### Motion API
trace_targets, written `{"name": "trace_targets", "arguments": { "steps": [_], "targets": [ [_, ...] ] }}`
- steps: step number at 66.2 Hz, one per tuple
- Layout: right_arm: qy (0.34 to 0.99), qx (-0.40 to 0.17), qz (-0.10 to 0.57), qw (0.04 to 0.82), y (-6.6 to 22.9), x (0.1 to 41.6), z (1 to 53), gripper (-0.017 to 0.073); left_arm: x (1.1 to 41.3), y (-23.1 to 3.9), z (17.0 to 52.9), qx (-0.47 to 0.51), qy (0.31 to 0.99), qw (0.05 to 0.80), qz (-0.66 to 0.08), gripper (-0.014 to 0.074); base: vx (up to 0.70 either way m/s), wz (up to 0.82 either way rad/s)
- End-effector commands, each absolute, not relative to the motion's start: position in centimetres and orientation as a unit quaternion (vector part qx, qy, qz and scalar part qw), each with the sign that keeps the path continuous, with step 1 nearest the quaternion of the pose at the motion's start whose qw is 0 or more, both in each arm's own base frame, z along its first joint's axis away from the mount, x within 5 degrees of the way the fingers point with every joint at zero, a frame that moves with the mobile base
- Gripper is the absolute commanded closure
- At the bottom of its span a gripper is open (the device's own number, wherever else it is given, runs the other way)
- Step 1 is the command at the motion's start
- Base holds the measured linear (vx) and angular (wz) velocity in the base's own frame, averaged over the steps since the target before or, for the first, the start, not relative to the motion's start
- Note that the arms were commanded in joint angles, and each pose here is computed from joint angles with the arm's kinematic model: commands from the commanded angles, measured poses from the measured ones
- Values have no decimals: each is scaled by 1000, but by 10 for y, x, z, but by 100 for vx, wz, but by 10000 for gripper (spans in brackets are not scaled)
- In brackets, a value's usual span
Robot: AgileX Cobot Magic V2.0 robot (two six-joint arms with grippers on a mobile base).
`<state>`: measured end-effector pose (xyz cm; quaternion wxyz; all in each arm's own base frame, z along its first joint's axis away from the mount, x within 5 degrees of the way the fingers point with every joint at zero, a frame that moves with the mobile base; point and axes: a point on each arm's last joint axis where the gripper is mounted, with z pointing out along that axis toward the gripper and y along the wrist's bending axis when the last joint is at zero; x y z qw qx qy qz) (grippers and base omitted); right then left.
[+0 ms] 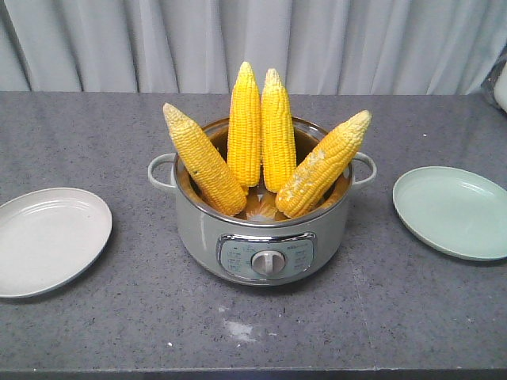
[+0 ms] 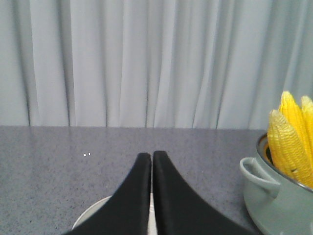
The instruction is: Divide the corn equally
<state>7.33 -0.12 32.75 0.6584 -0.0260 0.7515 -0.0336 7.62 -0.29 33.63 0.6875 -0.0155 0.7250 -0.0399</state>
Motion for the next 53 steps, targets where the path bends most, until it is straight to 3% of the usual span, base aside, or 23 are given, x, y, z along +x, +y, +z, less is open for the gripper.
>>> {"name": "trace_targets", "arguments": {
  "steps": [1, 11, 23, 44, 53],
  "targets": [
    [752, -29, -42, 657, -2, 88, 353, 570, 95, -4, 363, -13, 736, 676, -39, 600, 0, 0],
    [797, -30, -39, 603, -3, 113, 355, 570, 128, -5, 375, 5, 782, 623, -23, 600, 0, 0],
    [822, -31, -37, 568, -3, 131, 344, 570, 152, -6, 365, 8, 806, 591, -20, 600, 0, 0],
    [827, -28, -30, 561, -3, 135, 342, 566, 163, -6, 357, 8, 820, 571, -20, 596, 0, 0],
    [827, -28, -30, 561, -3, 135, 342, 538, 163, -6, 355, 1, 823, 567, -24, 538, 0, 0]
  ]
}}
